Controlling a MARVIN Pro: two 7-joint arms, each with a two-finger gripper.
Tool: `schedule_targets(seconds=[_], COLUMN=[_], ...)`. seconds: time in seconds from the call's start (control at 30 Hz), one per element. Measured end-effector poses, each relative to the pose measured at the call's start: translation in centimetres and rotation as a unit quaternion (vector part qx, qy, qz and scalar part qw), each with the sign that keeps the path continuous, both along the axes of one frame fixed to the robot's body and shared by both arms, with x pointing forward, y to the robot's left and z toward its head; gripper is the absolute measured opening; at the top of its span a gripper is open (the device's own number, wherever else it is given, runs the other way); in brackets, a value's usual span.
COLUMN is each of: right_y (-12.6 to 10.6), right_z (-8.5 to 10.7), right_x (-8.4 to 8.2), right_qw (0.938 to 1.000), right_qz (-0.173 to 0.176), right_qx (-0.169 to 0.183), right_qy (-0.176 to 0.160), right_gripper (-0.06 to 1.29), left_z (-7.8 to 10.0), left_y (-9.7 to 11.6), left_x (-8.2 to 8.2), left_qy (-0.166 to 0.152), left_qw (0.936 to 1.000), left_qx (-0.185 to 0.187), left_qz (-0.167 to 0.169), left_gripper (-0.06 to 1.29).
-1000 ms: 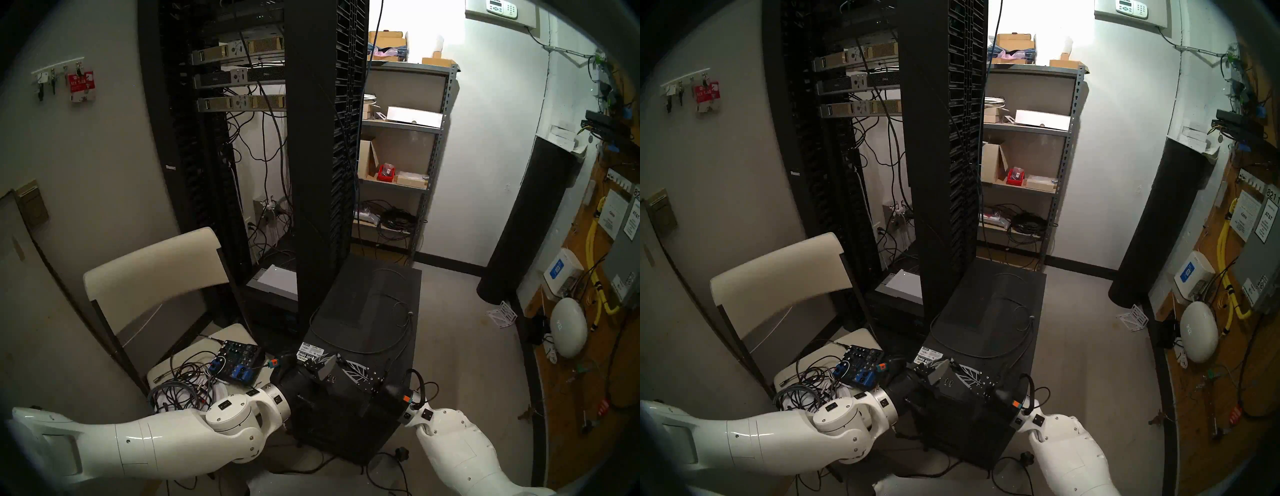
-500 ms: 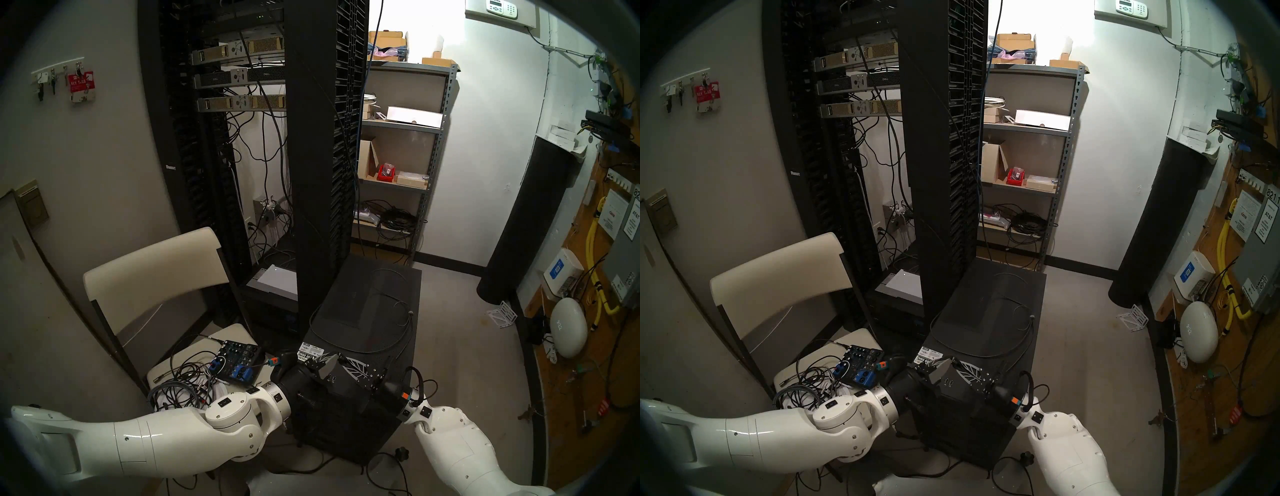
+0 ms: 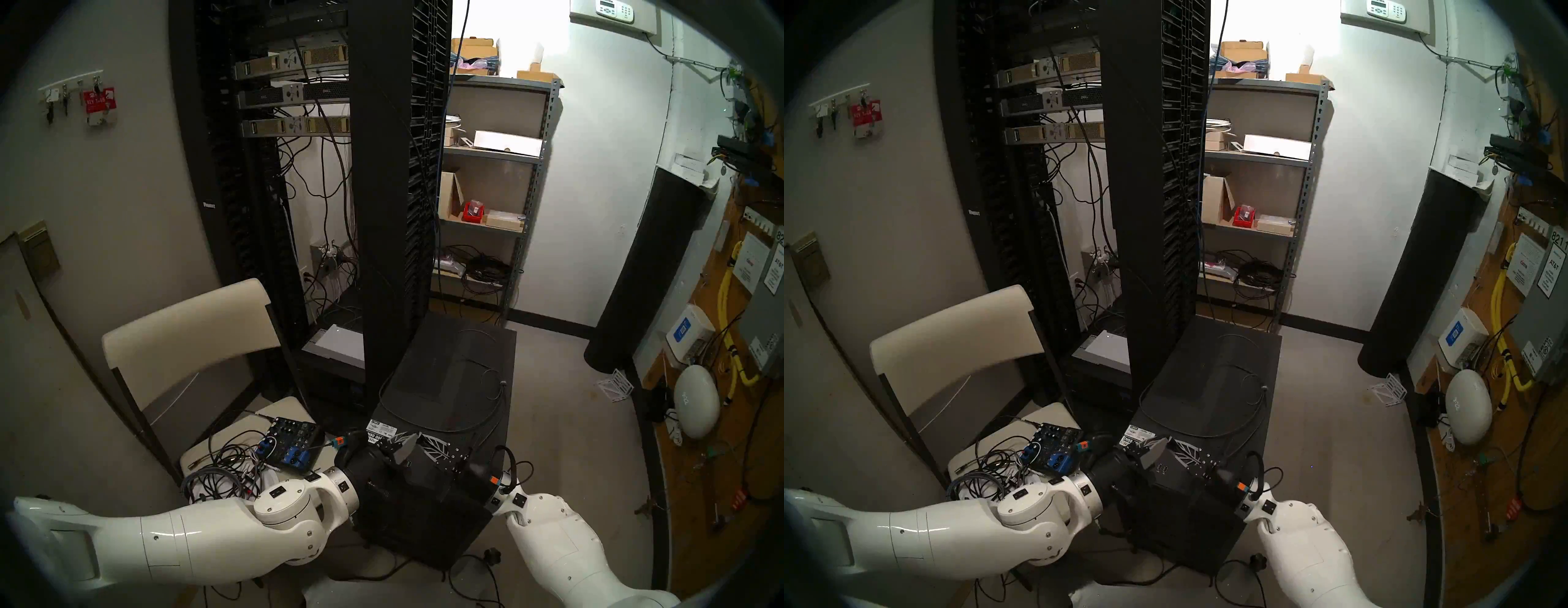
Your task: Insert the cable into the workstation's USB slot
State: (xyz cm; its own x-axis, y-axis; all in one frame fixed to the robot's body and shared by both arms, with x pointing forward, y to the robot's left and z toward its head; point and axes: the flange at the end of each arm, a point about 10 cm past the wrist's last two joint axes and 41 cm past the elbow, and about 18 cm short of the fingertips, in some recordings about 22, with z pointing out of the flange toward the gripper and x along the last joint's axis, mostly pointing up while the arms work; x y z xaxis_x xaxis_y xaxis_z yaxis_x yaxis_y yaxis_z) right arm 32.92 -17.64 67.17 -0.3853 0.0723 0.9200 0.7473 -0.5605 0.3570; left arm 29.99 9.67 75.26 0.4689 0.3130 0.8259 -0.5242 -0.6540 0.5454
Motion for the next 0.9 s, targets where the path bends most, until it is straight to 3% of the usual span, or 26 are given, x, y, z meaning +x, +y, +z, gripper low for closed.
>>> schedule_targets(seconds=[0.4,0.9], right_y=[-1.2,-0.6], right_z=[0.1,0.3], right_x=[-0.7,-0.7], right_qw=[0.9999,0.9999], right_qz=[-0.015,-0.010], right_qx=[0.004,0.013], right_qy=[0.000,-0.001], right_gripper=[-0.02,-0.02], left_z=[-0.8,-1.0], left_y=[1.1,-0.5], left_x=[1.7,0.0], left_qy=[-0.013,-0.013], left_qw=[0.9992,0.9998], left_qx=[0.021,0.013], left_qz=[0.032,0.000], left_gripper=[-0.02,-0.02])
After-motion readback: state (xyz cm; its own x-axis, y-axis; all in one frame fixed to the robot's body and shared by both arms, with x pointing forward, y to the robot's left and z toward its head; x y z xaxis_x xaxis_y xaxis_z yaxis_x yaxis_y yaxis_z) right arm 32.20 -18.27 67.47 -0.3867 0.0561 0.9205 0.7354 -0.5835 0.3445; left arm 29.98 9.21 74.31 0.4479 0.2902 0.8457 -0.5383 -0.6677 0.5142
